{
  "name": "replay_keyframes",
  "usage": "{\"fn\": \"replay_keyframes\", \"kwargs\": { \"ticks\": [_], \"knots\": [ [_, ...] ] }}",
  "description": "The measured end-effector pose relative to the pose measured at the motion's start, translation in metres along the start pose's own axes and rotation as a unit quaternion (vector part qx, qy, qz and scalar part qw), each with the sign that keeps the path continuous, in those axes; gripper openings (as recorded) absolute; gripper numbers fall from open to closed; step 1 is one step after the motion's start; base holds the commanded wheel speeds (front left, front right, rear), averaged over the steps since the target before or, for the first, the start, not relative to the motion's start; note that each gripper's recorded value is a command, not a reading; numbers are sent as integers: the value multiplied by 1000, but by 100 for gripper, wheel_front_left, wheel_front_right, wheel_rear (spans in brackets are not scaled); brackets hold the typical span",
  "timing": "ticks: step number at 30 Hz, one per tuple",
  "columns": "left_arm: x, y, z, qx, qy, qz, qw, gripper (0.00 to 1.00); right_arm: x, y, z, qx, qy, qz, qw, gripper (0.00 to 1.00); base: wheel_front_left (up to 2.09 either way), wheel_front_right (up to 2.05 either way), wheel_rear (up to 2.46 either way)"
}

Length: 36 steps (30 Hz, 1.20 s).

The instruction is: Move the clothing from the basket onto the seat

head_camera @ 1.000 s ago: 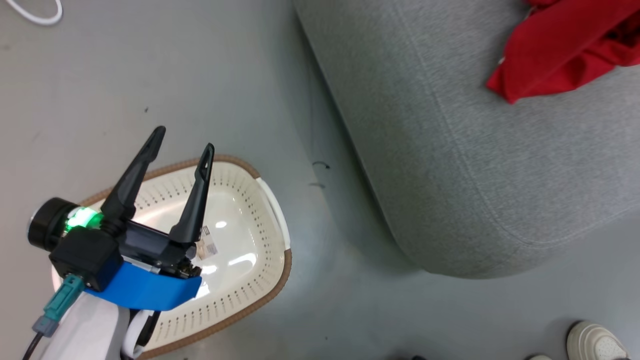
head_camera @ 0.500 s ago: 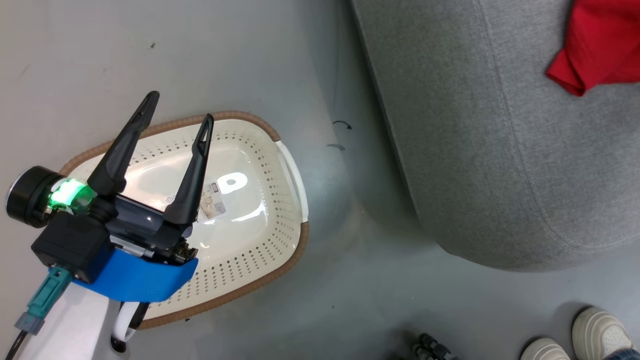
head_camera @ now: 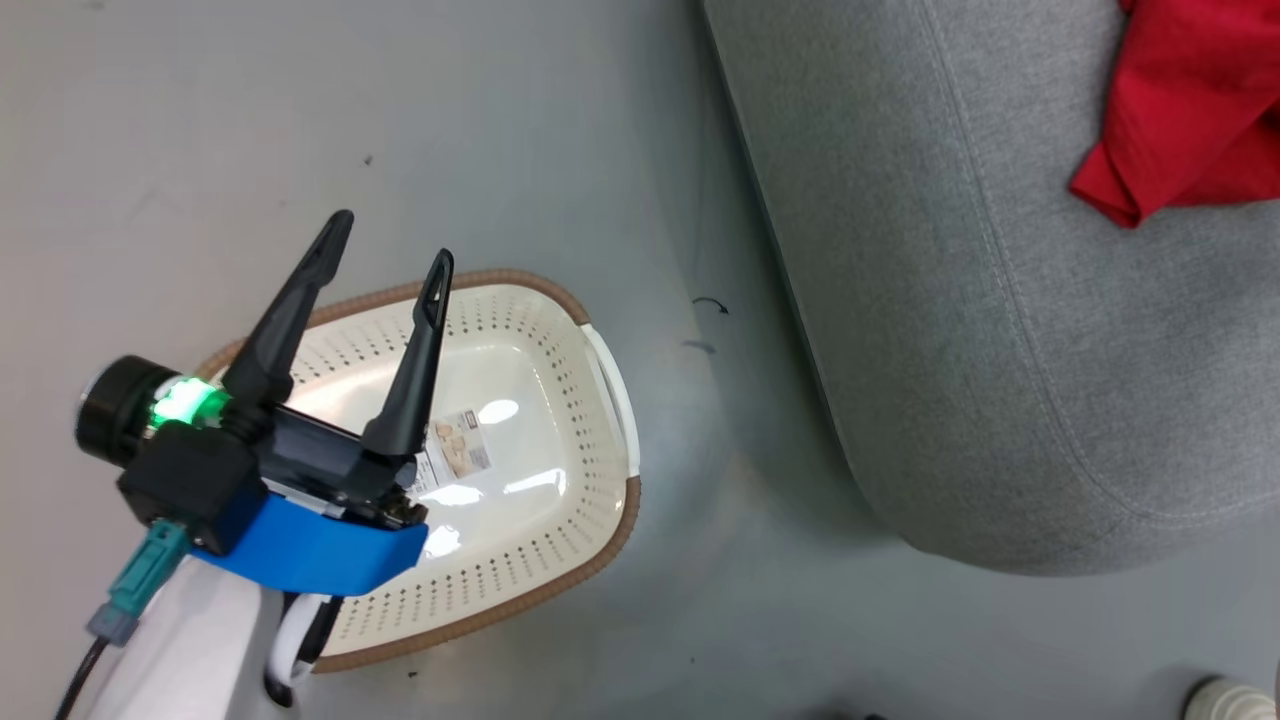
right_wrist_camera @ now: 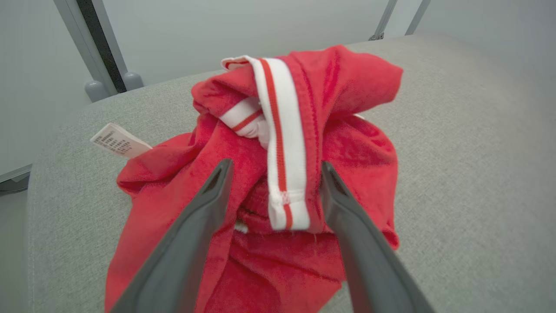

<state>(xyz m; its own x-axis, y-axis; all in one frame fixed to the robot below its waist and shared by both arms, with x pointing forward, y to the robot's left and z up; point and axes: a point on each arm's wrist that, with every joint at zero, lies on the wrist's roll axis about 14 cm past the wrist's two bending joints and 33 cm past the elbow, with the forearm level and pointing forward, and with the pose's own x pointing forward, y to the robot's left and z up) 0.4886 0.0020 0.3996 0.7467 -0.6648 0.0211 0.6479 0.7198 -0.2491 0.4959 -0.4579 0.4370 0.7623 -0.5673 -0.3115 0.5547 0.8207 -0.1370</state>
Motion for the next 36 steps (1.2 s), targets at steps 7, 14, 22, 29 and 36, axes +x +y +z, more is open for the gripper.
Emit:
{"fn": "replay_keyframes", "kwargs": {
  "ticks": [7, 14, 22, 29, 36],
  "knots": [
    [-12, -14, 11, -17, 6, 21, 1000, 100, -23, 0, 7, 11, -15, 18, 1000, 100, 0, 0, 0],
    [-34, -16, 48, -18, -25, 66, 997, 100, -56, 11, 32, 22, -71, 56, 996, 100, 0, 0, 0],
    [-74, -14, 72, -5, -40, 123, 992, 100, -109, 35, 52, 8, -147, 118, 982, 100, 0, 0, 0],
    [-113, -5, 81, 7, -45, 176, 983, 100, -160, 67, 36, 21, -167, 174, 970, 100, 0, 0, 0],
    [-152, 13, 85, 14, -47, 237, 970, 100, -201, 104, 14, 27, -151, 232, 960, 100, 0, 0, 0]
  ]
}}
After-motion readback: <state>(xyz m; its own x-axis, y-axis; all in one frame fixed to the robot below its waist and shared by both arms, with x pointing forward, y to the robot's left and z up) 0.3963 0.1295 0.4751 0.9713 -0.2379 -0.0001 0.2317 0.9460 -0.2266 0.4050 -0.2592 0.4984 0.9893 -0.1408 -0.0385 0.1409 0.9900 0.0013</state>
